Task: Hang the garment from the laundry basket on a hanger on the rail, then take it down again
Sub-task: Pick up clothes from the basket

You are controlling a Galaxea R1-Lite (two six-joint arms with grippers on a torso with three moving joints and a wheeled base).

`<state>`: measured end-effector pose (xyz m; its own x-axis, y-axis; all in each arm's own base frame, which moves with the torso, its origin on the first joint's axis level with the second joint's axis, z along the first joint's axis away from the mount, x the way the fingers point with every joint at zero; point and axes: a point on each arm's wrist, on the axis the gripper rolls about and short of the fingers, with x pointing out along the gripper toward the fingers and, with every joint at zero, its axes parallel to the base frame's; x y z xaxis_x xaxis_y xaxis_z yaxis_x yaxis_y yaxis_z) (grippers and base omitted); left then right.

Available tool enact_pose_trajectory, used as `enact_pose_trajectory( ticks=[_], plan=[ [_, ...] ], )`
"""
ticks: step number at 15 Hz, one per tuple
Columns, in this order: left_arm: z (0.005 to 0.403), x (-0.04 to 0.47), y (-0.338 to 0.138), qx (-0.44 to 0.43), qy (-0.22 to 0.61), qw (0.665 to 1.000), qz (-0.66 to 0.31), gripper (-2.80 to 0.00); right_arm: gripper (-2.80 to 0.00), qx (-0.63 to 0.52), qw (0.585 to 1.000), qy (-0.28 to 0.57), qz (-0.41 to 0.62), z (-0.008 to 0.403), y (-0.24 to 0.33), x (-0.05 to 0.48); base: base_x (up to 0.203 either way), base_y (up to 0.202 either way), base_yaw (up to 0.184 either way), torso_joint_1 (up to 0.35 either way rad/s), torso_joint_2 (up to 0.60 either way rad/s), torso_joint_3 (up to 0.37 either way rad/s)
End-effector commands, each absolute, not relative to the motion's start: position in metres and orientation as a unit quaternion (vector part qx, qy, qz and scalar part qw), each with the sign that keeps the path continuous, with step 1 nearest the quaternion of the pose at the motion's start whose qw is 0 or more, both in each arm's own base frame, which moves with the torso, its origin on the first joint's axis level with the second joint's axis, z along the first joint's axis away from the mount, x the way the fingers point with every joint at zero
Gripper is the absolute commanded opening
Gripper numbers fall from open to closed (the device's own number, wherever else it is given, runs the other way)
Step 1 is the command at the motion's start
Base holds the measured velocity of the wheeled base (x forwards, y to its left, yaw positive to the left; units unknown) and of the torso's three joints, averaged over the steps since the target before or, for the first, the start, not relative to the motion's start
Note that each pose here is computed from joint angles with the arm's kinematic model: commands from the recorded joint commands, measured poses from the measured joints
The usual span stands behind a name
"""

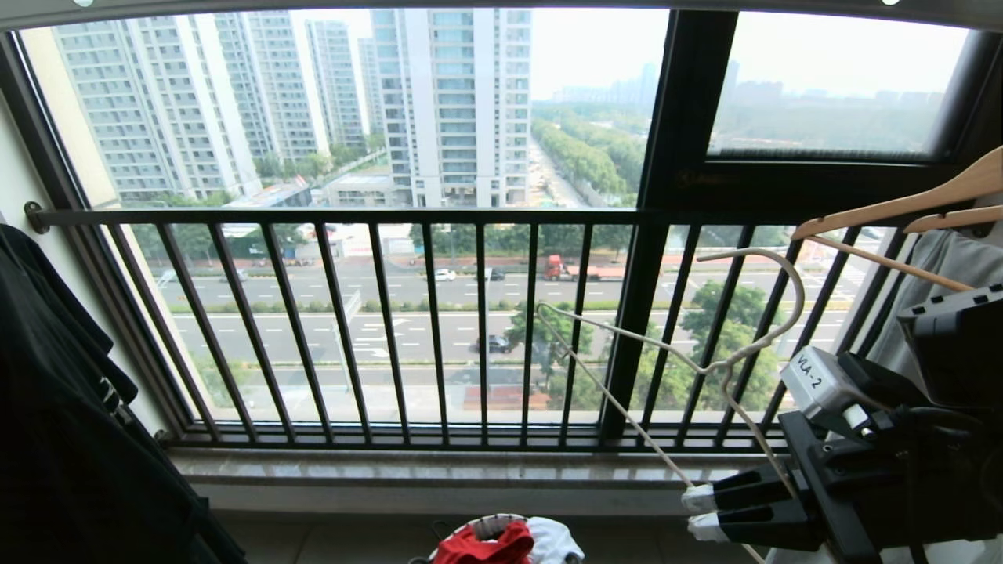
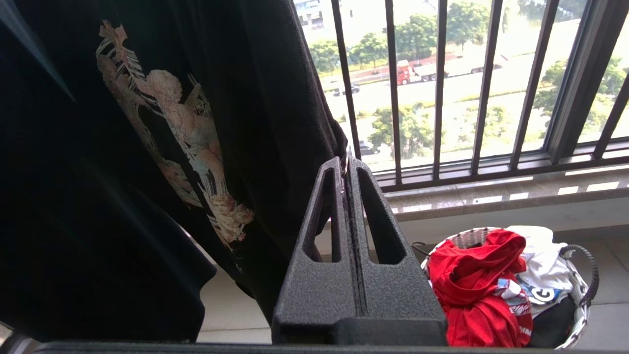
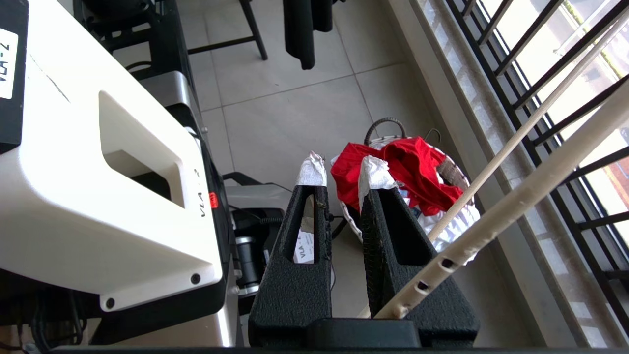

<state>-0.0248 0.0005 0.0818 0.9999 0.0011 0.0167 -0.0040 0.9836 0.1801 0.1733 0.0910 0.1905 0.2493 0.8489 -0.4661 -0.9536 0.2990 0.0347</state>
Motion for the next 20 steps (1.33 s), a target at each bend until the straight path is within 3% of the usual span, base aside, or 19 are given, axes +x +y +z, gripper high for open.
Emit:
enact_pose_trajectory(
  ticks=[1, 12, 20],
  plan=[
    [0.0819, -0.0247, 0.0005, 0.091, -0.008, 0.996, 0.002, -2.8, -2.8, -0.128, 0.778, 0.204, 0.58, 0.19, 0.0911, 0.1734, 0.0, 0.0, 0.0, -0.149, 0.32, 0.166],
    [0.0819, -0.0248, 0.0006, 0.091, -0.009, 0.996, 0.002, -2.8, -2.8, -0.128, 0.781, 0.203, 0.577, 0.1901, 0.0899, 0.1744, 0.0, 0.0, 0.0, -0.154, 0.34, 0.185],
    [0.0819, -0.0247, 0.0005, 0.091, -0.008, 0.996, 0.002, -2.8, -2.8, -0.139, 0.781, 0.195, 0.577, 0.1896, 0.088, 0.1729, 0.0, 0.0, 0.0, -0.229, 0.53, 0.301]
  ],
)
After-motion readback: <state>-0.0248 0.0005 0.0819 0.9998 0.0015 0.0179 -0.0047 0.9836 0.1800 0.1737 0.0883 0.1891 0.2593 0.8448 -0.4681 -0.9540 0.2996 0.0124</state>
